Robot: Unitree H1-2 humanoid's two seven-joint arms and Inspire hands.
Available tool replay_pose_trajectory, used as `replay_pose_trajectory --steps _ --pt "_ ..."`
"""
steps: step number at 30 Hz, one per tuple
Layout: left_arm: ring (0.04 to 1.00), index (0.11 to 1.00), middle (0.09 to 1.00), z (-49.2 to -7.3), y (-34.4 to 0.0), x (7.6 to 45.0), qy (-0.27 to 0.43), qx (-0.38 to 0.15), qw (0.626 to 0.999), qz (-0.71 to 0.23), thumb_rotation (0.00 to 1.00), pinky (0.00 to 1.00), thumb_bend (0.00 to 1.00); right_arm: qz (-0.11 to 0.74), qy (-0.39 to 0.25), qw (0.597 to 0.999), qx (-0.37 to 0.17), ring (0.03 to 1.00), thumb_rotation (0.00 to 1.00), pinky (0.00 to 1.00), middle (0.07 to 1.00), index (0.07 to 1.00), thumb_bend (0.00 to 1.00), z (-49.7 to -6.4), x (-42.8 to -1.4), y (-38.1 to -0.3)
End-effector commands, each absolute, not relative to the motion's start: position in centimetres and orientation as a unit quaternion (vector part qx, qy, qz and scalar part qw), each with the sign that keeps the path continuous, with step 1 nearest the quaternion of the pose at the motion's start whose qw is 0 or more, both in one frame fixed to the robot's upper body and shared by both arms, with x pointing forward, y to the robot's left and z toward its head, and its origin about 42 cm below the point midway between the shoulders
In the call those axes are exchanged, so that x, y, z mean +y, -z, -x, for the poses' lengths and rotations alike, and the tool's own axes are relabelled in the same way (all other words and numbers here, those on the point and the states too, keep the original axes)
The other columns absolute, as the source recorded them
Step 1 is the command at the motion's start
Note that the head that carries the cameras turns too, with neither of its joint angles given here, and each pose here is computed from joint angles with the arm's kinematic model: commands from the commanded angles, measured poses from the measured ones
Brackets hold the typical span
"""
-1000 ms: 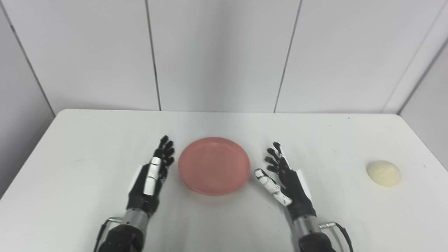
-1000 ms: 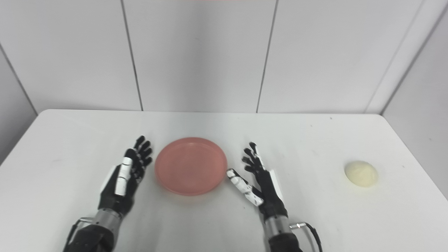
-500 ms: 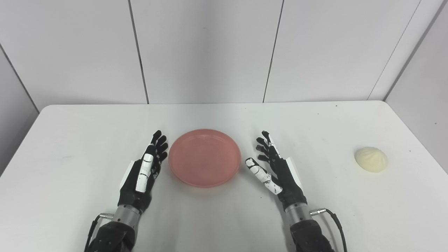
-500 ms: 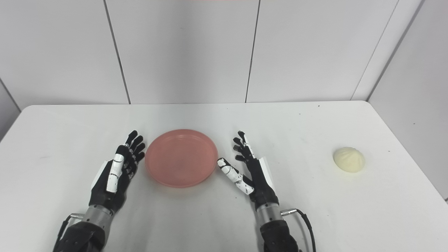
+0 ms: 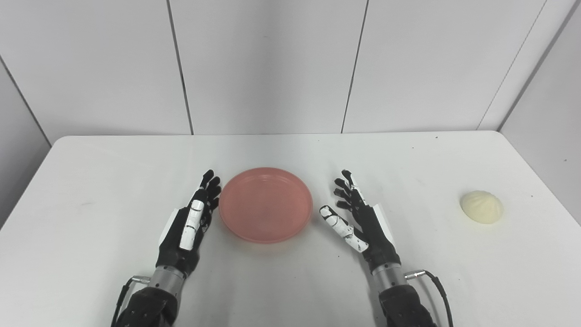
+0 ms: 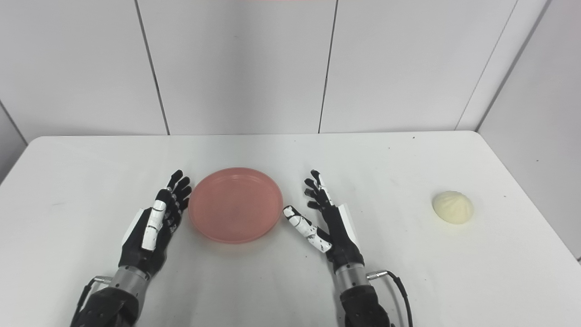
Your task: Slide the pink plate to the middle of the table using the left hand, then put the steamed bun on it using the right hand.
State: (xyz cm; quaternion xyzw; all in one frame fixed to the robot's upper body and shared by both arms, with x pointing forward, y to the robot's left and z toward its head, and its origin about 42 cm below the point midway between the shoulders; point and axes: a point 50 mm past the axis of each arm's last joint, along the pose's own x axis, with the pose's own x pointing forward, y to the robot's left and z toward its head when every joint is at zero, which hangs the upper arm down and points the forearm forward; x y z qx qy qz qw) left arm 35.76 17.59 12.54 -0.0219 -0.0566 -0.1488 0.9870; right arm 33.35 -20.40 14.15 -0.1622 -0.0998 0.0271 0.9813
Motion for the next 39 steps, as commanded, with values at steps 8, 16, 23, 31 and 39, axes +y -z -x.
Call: replay_pose_trajectory --steps 8,16,23,31,39 --pt "1.0 1.0 1.0 -37.6 -13.6 17.2 0.167 -0.075 0.983 0.003 1.0 1.0 0.64 0.161 -0.008 0.978 -0.135 0.873 0.77 0.83 0.91 0.969 0.58 -34.5 -20.7 -14.9" --pt "1.0 1.0 1.0 -38.7 -12.5 16.2 0.172 -0.068 0.983 0.007 1.0 1.0 0.65 0.16 0.004 0.977 -0.14 0.869 0.77 0.85 0.914 0.972 0.56 -35.0 -21.5 -14.5" --pt "1.0 1.0 1.0 -38.9 -11.8 15.9 0.184 -0.079 0.98 0.005 1.0 1.0 0.64 0.147 0.046 0.975 -0.159 0.877 0.71 0.86 0.905 0.958 0.57 -36.0 -23.0 -15.0" --pt "1.0 1.0 1.0 -39.8 -11.5 16.6 0.163 -0.075 0.984 0.012 1.0 1.0 0.68 0.144 0.097 0.97 -0.172 0.894 0.75 0.91 0.915 0.98 0.59 -37.0 -25.8 -16.5" --pt "1.0 1.0 1.0 -40.5 -11.1 17.2 0.149 -0.08 0.985 0.008 1.0 1.0 0.68 0.132 0.14 0.959 -0.207 0.907 0.67 0.89 0.913 0.97 0.57 -37.8 -28.9 -18.4"
